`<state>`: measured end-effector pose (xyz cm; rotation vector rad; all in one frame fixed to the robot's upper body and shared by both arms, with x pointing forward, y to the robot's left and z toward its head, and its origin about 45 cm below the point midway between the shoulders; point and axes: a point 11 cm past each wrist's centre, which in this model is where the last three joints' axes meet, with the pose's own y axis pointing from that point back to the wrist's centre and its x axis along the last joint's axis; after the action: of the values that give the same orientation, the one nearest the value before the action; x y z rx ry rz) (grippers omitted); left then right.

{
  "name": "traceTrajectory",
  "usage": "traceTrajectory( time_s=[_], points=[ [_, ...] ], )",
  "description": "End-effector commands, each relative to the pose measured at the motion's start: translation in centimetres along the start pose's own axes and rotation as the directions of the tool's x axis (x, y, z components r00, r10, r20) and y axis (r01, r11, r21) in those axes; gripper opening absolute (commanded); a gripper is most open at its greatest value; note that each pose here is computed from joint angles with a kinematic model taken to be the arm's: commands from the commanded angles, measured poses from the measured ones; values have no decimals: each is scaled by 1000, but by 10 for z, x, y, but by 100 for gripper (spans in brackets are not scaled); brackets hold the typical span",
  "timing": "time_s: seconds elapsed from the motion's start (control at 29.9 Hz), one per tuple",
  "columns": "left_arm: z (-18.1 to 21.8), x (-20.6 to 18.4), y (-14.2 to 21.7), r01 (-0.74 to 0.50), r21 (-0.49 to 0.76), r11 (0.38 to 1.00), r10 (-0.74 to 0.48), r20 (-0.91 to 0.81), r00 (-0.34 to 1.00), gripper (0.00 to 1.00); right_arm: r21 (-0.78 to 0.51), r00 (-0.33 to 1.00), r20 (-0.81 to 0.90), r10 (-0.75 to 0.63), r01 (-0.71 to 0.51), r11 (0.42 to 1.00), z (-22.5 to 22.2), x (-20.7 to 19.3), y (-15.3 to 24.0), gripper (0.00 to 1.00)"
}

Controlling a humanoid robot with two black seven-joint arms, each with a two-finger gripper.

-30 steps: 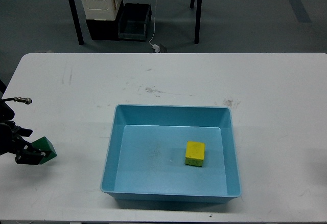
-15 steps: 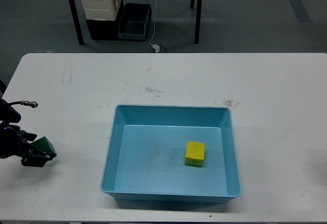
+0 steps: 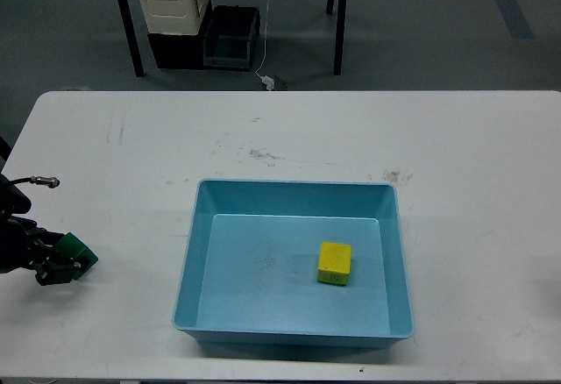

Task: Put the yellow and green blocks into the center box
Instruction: 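Lower the left gripper onto the green cube and grasp it, then lift the green cube with the left gripper and carry it over the box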

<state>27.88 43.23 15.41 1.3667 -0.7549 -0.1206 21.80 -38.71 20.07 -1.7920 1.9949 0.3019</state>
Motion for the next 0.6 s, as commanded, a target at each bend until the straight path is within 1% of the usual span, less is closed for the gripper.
traceTrajectory(
  time_s=[0.0, 0.1, 0.23, 0.27, 0.37, 0.43, 0.5, 0.57],
  points=[
    [-2, -3, 0, 7, 7, 1000, -7, -5, 1000, 61, 1, 1000, 0, -1, 1, 1000, 0, 0, 0, 100],
    [-3, -2, 1, 5, 8, 1000, -5, -5, 1000, 52, 0, 1000, 1, 2, -2, 1000, 0, 0, 0, 100],
    [-4, 1, 2, -12, 12, 1000, 12, 4, 1000, 29, 0, 1000, 1, 2, -2, 1000, 0, 0, 0, 100],
    [-5, 3, 3, -26, 15, 1000, 25, 11, 1000, 25, 0, 1000, -1, 1, -1, 1000, 0, 0, 0, 100],
    [-11, 15, 9, -88, 32, 996, 86, 46, 995, 21, -2, 1000, -1, 3, -3, 1000, 0, 1, 1, 100],
    [-19, 32, 19, -146, 56, 988, 141, 80, 987, 21, -3, 1000, -3, 7, -7, 1000, 0, 2, 2, 100],
    [-31, 60, 41, -228, 89, 970, 218, 108, 970, 21, -7, 1000, -4, 13, -13, 1000, 1, 3, 4, 100],
    [-40, 87, 66, -311, 107, 944, 302, 93, 949, 20, -9, 1000, -5, 15, -15, 1000, 1, 4, 5, 100]
  ],
)
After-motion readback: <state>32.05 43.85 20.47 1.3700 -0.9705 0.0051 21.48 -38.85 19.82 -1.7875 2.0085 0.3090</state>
